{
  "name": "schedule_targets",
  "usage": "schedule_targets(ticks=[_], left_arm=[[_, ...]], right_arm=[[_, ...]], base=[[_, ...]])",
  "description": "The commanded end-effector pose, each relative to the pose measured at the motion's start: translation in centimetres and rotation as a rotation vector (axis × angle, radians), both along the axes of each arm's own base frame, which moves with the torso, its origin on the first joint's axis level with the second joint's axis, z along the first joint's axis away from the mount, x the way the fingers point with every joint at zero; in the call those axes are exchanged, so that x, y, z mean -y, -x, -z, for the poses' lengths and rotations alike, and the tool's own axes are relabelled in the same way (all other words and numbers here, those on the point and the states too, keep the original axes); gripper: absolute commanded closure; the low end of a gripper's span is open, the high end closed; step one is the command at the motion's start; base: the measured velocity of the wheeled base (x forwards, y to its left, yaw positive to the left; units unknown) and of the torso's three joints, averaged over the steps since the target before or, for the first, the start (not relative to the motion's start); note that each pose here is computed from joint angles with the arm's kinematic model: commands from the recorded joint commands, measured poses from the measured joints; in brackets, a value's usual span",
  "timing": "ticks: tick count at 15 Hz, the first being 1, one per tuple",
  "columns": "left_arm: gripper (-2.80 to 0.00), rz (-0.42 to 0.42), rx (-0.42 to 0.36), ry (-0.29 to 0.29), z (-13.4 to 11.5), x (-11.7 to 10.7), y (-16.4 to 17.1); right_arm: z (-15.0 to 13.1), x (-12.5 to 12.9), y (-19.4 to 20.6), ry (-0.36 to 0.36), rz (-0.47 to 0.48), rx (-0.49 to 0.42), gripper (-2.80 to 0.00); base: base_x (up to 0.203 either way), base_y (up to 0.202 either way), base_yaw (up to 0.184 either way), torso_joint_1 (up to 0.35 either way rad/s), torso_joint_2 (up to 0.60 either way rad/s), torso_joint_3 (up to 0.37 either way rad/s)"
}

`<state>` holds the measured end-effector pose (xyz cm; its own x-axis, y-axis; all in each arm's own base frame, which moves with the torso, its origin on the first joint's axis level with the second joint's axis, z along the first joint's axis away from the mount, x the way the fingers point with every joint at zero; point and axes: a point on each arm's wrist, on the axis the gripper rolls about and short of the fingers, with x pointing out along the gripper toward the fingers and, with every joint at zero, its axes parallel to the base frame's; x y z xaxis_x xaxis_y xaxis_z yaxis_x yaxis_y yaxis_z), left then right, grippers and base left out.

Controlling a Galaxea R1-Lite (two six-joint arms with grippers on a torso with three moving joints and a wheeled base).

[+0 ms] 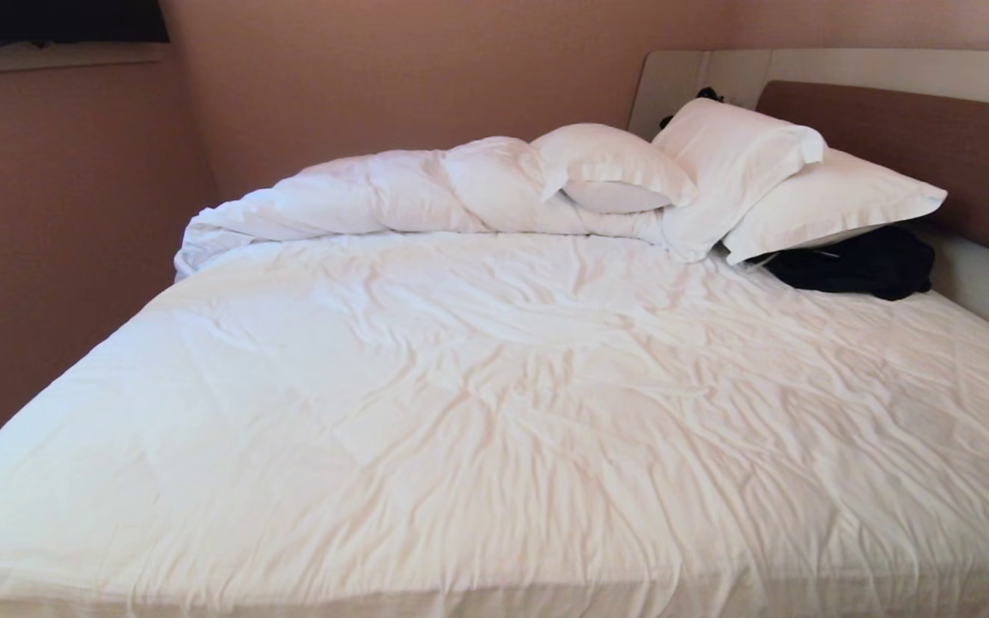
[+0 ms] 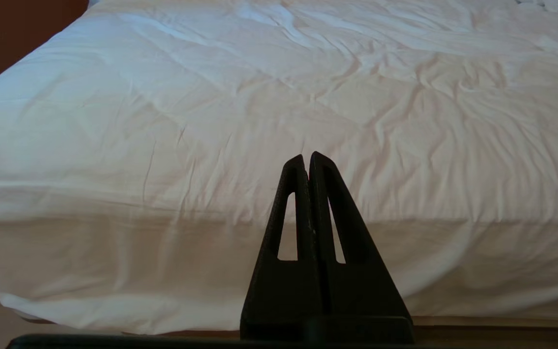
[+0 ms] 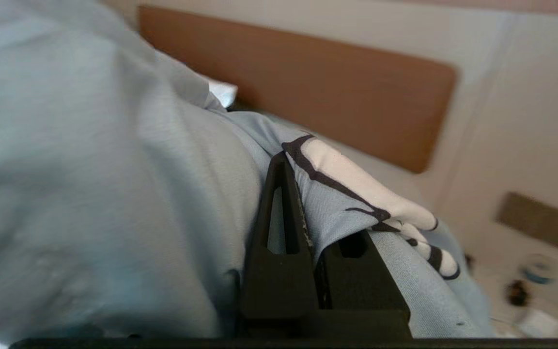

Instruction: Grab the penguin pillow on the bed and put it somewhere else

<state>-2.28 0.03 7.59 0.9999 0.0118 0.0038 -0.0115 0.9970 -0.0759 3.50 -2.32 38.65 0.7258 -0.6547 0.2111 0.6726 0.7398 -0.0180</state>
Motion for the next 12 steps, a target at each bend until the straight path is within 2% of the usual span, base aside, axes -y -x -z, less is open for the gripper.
schedule_targets(ticks=[1,6,12], left_arm=[[0.0,0.0,-0.002,0.001,0.08,0.0,-0.02],[0.0,0.0,-0.002,0.001,0.08,0.0,-0.02],[0.0,0.0,-0.002,0.001,0.08,0.0,-0.02]], right_arm=[[-0.07,-0.13,0.85,0.008,0.114,0.005,0.0],[0.21,-0.02,0.65,0.005,0.124,-0.011,0.0],[0.54,-0.09,0.8,0.003,0.124,-0.015,0.0]], base=[[0.0,0.0,0.0,0.0,0.0,0.0],[0.0,0.0,0.0,0.0,0.0,0.0],[-0.18,0.0,0.0,0.001,0.0,0.002]])
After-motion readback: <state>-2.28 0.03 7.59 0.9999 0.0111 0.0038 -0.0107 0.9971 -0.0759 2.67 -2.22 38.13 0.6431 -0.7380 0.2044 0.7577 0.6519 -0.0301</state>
